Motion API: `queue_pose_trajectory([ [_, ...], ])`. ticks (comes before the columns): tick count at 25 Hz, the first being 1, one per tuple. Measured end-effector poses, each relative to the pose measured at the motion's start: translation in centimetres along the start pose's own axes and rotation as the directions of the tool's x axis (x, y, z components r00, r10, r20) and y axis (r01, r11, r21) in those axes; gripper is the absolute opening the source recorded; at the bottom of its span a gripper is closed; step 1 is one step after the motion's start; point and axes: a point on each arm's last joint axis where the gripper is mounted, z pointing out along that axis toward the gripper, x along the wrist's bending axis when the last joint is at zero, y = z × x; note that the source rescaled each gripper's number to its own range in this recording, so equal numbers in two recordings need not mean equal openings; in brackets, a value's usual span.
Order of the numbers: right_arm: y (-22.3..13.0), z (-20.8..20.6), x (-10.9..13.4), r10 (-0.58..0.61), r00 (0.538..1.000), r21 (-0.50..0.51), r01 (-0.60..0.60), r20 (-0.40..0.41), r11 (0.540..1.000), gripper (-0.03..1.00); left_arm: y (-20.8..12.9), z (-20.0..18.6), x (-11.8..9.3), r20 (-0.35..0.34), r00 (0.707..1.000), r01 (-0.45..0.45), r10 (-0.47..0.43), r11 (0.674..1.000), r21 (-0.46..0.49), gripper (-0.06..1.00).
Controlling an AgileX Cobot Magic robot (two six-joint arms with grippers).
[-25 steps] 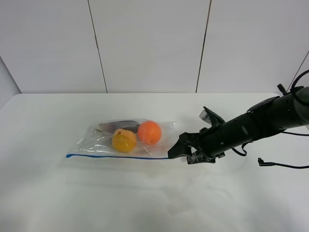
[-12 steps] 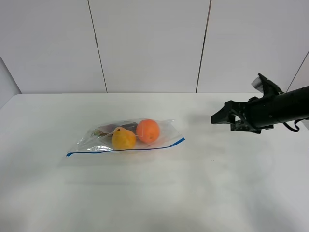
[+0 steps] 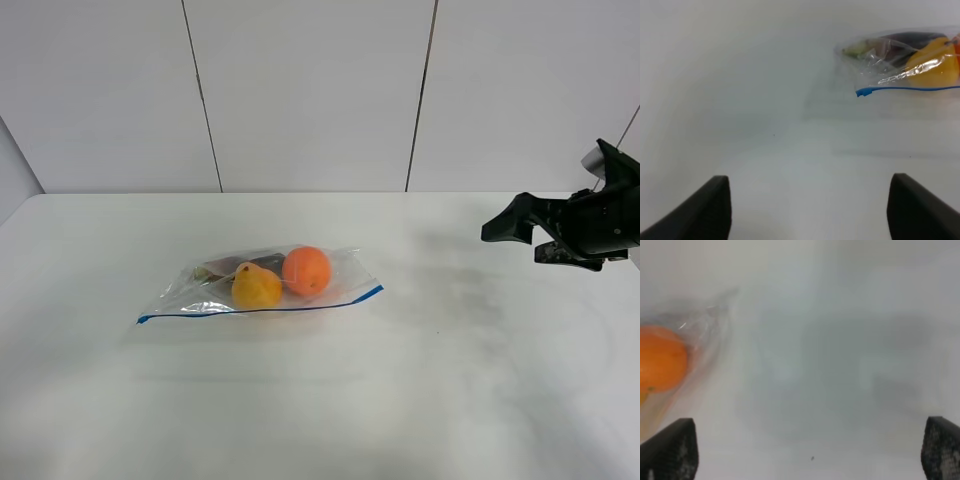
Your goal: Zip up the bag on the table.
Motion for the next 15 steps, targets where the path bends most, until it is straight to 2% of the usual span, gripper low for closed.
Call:
queue_pose_trajectory([
  [15, 0.1, -3.8, 0.9, -0.053, 0.990, -0.026, 0.056, 0.131, 0.998, 1.00, 0.0, 0.0, 0.0, 0.000, 1.000, 0.000, 0.000, 1.000, 0.000, 0.71],
])
